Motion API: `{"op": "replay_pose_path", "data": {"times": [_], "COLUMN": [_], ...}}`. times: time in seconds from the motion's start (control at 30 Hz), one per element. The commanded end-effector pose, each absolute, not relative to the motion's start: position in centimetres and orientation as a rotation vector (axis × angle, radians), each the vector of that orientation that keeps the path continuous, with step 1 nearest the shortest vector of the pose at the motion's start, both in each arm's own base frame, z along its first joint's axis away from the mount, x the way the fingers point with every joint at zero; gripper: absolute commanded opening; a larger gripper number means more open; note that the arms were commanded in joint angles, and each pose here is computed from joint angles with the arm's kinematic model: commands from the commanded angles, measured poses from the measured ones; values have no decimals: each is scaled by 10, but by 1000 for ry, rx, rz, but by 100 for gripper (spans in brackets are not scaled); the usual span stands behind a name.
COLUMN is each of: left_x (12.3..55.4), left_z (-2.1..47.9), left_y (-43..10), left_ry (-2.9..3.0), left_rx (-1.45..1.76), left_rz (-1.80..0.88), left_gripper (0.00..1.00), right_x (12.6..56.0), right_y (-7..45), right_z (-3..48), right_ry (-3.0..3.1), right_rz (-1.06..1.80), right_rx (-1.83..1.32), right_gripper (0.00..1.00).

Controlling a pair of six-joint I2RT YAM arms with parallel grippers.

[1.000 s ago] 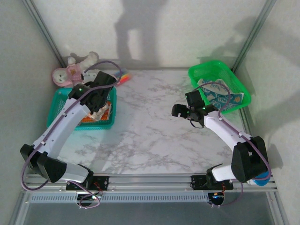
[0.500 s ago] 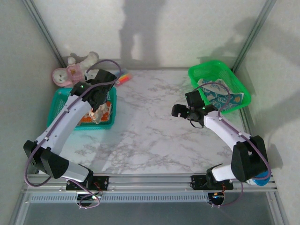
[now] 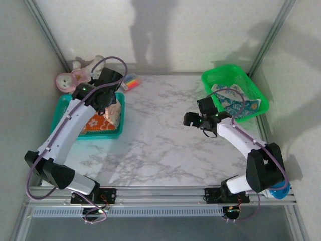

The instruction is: Fold and stack the towels

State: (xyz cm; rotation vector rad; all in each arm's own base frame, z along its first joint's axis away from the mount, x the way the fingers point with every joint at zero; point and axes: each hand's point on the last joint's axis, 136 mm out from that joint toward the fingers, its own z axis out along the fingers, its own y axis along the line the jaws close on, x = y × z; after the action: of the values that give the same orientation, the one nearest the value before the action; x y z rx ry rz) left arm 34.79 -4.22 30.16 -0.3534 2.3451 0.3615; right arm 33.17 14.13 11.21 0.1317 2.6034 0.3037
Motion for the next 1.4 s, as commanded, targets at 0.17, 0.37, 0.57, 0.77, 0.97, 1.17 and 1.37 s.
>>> {"op": "replay_pose_path", "data": {"times": [0.17,0.37,0.57,0.77,0.97,1.17,1.37], "left_x": [348,347,346,347,351,358,363], "left_z": [279,262,262,256,242,227,216], "left_y": [-47,-37,-13,16,30,51,68], "left_ry": [2384,2400,2389,2384,2381,2382,2373], "left_rx": [-355,-361,-323,-292,-273,-287,-303], "left_rz": [339,367,500,619,596,671,789], "left_gripper": [0,0,0,0,0,0,0], "right_x": [332,332,331,330,331,331,332], "right_y": [137,138,138,139,140,142,143], "right_z": [108,107,108,110,116,120,120], "right_ry": [2609,2612,2612,2615,2611,2609,2609], "right_rz": [281,282,282,290,297,313,318], "right_rx": [151,149,146,139,132,129,129], "right_gripper": [99,99,99,99,99,99,99]}}
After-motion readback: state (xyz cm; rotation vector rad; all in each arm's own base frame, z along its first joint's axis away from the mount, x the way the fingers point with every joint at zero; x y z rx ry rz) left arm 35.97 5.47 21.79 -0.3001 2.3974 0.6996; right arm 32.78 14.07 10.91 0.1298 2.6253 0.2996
